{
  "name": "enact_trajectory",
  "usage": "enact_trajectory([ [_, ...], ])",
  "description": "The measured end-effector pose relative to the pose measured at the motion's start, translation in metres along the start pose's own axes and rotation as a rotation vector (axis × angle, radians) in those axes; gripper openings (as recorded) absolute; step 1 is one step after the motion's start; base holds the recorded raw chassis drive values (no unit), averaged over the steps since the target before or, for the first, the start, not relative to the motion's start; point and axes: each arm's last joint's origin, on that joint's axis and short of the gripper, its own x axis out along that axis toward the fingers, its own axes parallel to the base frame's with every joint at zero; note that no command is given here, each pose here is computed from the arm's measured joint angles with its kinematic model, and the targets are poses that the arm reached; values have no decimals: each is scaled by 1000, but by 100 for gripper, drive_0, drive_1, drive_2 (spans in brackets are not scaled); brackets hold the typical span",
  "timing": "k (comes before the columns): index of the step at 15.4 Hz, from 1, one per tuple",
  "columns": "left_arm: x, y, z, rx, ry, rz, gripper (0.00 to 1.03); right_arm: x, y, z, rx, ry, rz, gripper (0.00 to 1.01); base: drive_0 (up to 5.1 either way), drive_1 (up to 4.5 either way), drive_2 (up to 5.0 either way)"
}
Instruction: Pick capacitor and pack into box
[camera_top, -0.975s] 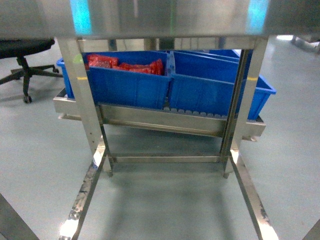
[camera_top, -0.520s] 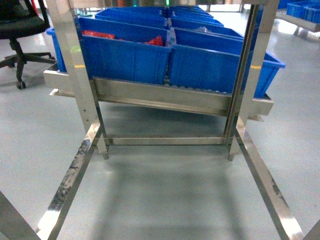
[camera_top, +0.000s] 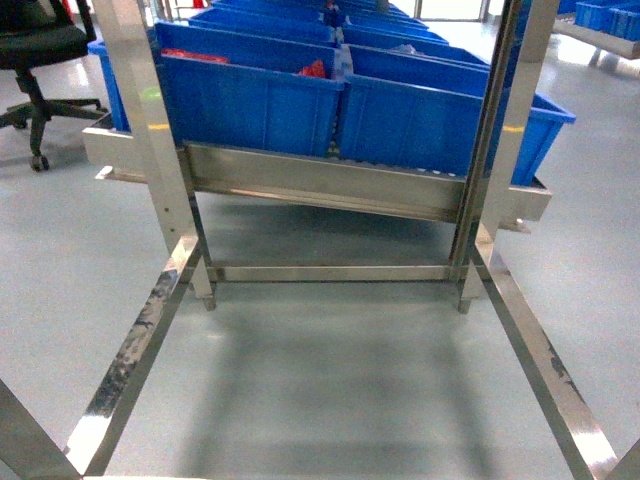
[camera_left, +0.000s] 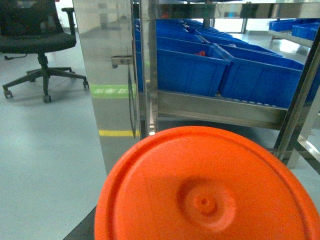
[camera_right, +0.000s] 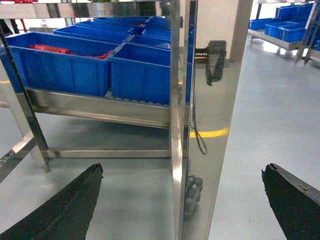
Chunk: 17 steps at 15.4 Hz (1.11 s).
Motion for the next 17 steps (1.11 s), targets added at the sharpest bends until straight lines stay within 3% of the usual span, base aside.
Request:
enact_trajectory([
  [3,0,0,0,0,0,0,43,0,0,0,0,0,0,98,0,0,0],
  [17,0,0,0,0,-2,1,43,0,0,0,0,-2,0,98,-485,253,253],
])
